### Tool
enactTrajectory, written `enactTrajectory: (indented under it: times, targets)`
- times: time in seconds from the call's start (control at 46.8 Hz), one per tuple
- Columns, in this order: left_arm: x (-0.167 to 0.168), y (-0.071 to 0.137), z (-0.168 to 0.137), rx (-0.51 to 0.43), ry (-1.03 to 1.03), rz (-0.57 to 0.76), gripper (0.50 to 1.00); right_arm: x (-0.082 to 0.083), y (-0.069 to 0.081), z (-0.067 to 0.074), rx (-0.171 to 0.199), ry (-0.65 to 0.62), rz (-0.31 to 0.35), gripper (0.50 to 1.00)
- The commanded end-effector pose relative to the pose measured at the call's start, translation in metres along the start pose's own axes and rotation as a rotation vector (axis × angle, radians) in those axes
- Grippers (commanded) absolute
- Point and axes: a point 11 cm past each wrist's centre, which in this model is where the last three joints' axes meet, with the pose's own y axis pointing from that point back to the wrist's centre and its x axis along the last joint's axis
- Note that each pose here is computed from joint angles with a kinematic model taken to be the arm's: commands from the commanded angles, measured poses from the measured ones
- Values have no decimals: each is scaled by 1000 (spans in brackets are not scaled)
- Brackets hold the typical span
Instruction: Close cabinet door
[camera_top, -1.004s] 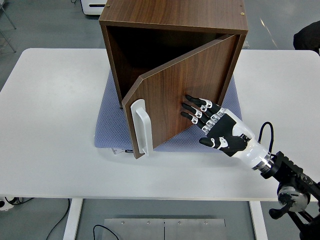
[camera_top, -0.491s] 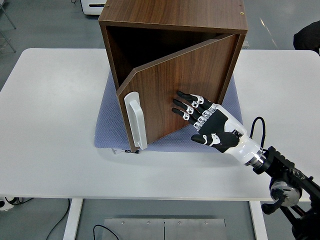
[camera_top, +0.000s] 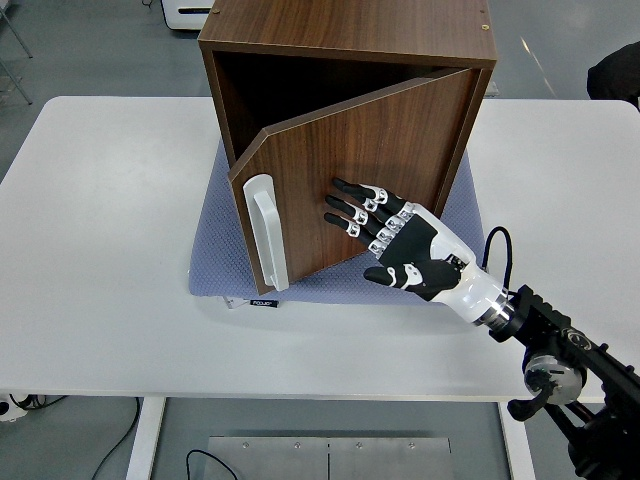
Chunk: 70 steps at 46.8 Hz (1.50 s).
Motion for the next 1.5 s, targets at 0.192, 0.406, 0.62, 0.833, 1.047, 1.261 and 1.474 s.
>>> enactTrajectory:
  times: [0.192,0.406,0.62,0.833,1.047,1.261,1.474]
  targets:
    - [0,0,0,0,0,0,1000,4,-11,-3,13,11,14,1000]
    - [0,0,0,0,0,0,1000,6,-17,-6,18,23,19,1000]
    - [0,0,0,0,0,0,1000,8,-23,-6,22,25,24,1000]
    - [0,0,0,0,0,0,1000,9,-31,-6,18,37,30,1000]
    - [0,0,0,0,0,0,1000,7,-46,-4,23,29,17,1000]
    - [0,0,0,0,0,0,1000,6,-58,-6,14,50,10,1000]
    - [0,0,0,0,0,0,1000,10,-62,-10,14,69,21,1000]
